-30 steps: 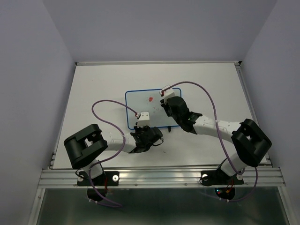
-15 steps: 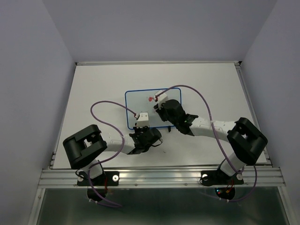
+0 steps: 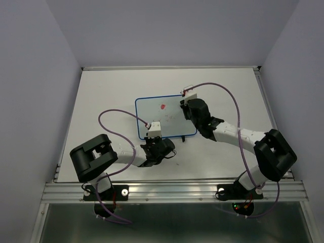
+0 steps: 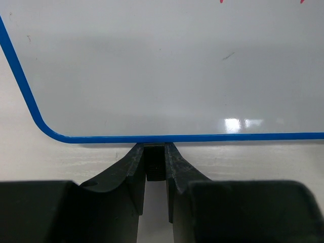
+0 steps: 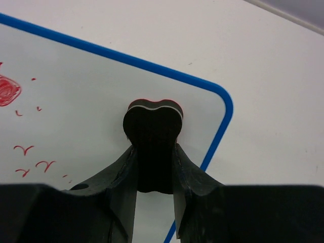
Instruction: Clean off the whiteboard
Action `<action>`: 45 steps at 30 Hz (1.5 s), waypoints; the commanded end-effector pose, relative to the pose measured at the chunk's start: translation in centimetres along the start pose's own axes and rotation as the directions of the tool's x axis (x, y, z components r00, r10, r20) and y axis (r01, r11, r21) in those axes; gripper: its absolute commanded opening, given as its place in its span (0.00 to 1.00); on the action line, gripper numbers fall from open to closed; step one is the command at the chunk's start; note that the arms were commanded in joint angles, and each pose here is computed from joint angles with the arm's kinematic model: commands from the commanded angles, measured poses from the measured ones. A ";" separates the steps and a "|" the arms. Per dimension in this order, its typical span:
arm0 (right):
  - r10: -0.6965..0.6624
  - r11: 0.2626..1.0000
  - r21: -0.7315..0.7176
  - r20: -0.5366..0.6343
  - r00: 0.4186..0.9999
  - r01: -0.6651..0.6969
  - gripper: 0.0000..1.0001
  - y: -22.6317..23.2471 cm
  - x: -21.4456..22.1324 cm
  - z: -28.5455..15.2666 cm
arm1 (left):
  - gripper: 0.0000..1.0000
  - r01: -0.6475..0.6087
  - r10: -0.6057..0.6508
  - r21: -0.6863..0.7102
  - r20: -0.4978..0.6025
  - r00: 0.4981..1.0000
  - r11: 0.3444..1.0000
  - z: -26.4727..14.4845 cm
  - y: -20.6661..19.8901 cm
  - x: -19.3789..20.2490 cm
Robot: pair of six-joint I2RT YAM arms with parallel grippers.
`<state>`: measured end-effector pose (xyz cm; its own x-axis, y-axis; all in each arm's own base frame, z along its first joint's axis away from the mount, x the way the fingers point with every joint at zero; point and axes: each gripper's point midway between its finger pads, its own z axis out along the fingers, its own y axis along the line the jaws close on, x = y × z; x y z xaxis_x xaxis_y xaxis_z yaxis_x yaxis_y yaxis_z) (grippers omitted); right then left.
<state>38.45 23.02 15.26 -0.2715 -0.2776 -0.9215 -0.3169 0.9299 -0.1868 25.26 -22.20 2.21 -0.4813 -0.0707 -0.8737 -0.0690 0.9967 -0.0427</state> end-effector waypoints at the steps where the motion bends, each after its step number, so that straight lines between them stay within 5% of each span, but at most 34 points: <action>1: 0.023 0.997 0.074 0.095 0.995 -0.030 0.03 -2.4 -3.9 -0.3 | 0.00 -0.060 0.059 -0.017 -0.064 0.996 0.998 0.2 1.3 2.5; 20: -0.120 0.915 -0.393 -0.041 0.992 0.095 0.01 15.4 3.1 -0.3 | 0.00 -0.043 0.042 -0.014 -0.038 0.998 0.999 0.6 0.8 2.1; 24: -0.103 0.926 -0.370 -0.040 0.994 0.081 0.01 14.7 3.2 -0.5 | 0.00 -0.048 0.048 -0.016 -0.042 0.998 0.999 0.6 0.9 2.4; 34: -0.058 0.998 -0.012 0.049 0.997 0.058 0.01 5.1 -1.4 0.9 | 0.00 -0.056 0.054 -0.020 -0.057 0.997 0.998 1.0 0.8 3.2; 40: 0.024 0.998 0.057 0.063 0.998 -0.028 0.01 -0.5 -1.4 0.0 | 0.00 -0.046 0.045 -0.008 -0.070 0.997 0.999 0.8 0.5 3.2; 45: -0.005 1.000 0.020 0.049 0.999 0.004 0.01 -0.4 0.0 -1.2 | 0.00 -0.040 0.040 -0.001 -0.079 0.996 0.999 0.8 0.0 3.2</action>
<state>38.03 22.40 15.04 -0.2590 -0.2763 -0.9255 -0.2977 0.9344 -0.1957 25.81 -22.31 2.10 -0.4398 -0.0763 -0.8948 -0.0918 0.9950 -0.0398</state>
